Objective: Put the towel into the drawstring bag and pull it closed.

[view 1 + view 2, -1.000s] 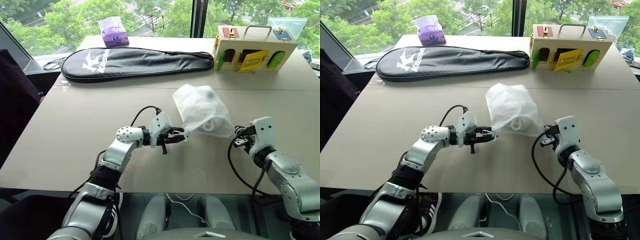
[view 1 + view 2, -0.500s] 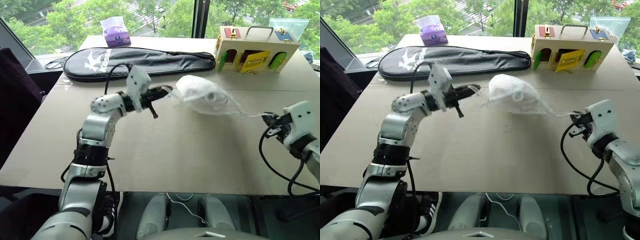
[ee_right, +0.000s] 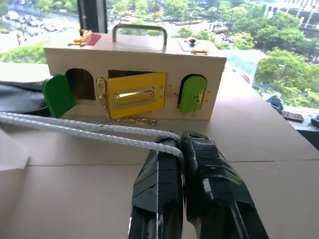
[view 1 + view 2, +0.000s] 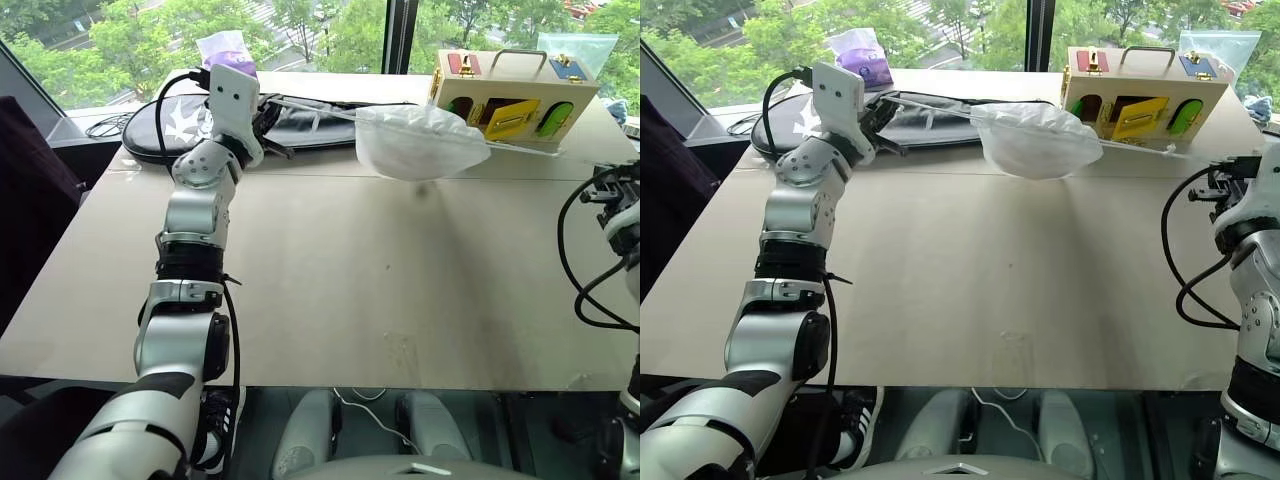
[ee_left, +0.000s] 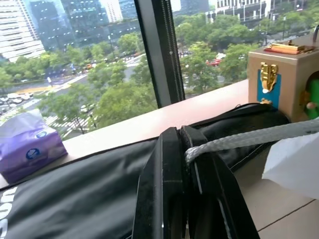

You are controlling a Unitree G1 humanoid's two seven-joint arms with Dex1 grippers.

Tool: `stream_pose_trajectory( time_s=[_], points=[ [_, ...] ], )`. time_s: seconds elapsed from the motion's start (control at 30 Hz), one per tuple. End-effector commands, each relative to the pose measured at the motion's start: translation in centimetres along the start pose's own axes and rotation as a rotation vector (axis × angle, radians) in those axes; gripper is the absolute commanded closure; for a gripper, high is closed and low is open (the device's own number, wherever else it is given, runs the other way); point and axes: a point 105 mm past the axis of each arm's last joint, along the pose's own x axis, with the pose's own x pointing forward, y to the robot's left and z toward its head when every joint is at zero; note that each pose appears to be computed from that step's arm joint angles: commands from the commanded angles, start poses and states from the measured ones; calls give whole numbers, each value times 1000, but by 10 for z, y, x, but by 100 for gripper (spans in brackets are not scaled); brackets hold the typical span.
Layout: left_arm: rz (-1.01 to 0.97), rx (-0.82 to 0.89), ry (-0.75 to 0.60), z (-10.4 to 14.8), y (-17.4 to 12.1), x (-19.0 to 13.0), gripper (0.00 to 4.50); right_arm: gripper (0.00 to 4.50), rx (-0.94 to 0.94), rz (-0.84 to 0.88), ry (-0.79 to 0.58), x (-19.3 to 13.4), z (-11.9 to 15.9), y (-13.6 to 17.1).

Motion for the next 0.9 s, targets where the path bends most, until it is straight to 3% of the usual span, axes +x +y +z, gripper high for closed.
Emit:
stream_pose_trajectory(
  time_s=[0.03,0.17,0.3,0.5,0.6,0.7,0.73,0.83,0.9],
  points=[
    [364,19,10,7,73,-14,448,450,88,-367,-18,-11,7,-69],
    [581,-73,95,-18,107,-33,448,450,153,-618,41,-27,-9,-110],
    [679,-97,153,-37,120,-48,448,450,235,-752,59,-39,-18,-127],
    [630,-143,144,-44,114,-49,448,450,253,-669,59,-31,-17,-115],
    [372,-159,76,-36,80,-35,448,450,246,-341,43,-9,-6,-71],
    [-148,-177,83,-39,4,-41,448,450,49,257,136,-20,-16,21],
    [-308,-162,87,-38,-18,-51,450,396,2,392,168,-32,-24,39],
    [-545,-150,118,-40,-46,-78,370,319,-57,611,230,-56,-39,60],
    [-623,-155,160,-44,-52,-91,279,227,-145,708,285,-69,-50,64]
  ],
)
